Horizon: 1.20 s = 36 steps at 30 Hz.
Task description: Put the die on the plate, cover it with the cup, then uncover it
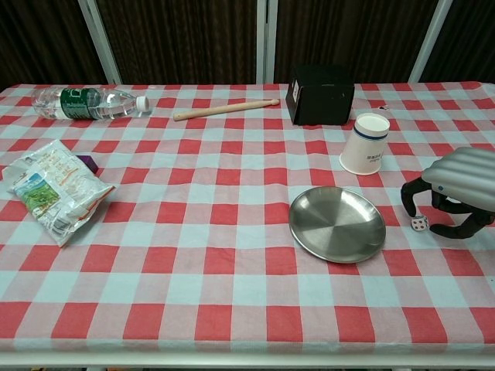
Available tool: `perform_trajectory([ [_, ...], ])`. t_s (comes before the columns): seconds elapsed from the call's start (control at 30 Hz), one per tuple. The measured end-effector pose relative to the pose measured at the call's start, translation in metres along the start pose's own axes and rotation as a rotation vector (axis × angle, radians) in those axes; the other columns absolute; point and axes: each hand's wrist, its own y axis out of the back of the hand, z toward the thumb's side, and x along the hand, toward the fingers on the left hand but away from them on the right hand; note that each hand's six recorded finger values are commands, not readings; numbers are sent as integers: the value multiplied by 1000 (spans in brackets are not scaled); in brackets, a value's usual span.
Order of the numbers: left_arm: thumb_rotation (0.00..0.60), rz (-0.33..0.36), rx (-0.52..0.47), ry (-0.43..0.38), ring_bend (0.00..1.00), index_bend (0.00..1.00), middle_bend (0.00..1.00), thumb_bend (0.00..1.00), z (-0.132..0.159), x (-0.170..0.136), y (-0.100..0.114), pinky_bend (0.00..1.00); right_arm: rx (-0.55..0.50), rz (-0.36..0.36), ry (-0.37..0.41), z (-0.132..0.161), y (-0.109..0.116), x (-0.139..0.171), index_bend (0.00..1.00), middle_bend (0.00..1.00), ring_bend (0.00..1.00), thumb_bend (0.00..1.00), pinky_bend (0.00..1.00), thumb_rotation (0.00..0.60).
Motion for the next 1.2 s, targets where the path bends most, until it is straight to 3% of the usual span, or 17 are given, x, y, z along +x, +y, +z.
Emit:
perform_trajectory([
  [0.47, 600, 9, -2, -3, 264, 271, 306, 0, 0, 1, 2, 210, -5, -15, 3, 5, -1, -5, 535, 952, 975, 322, 1000, 600],
  [0.73, 600, 17, 0, -1, 263, 271, 306, 0, -1, -1, 5, 210, -60, -99, 23, 7, 27, 5, 544, 952, 975, 326, 1000, 600],
  [0.9, 600, 25, 2, -8, 263, 271, 306, 0, 1, -1, 6, 210, -98, -121, 79, 24, 47, -3, 545, 952, 974, 326, 1000, 600],
  [1.2, 600, 20, -4, 7, 263, 271, 306, 0, -3, -4, 6, 209, -56, -74, 158, 69, 47, -43, 465, 952, 961, 324, 1000, 600],
])
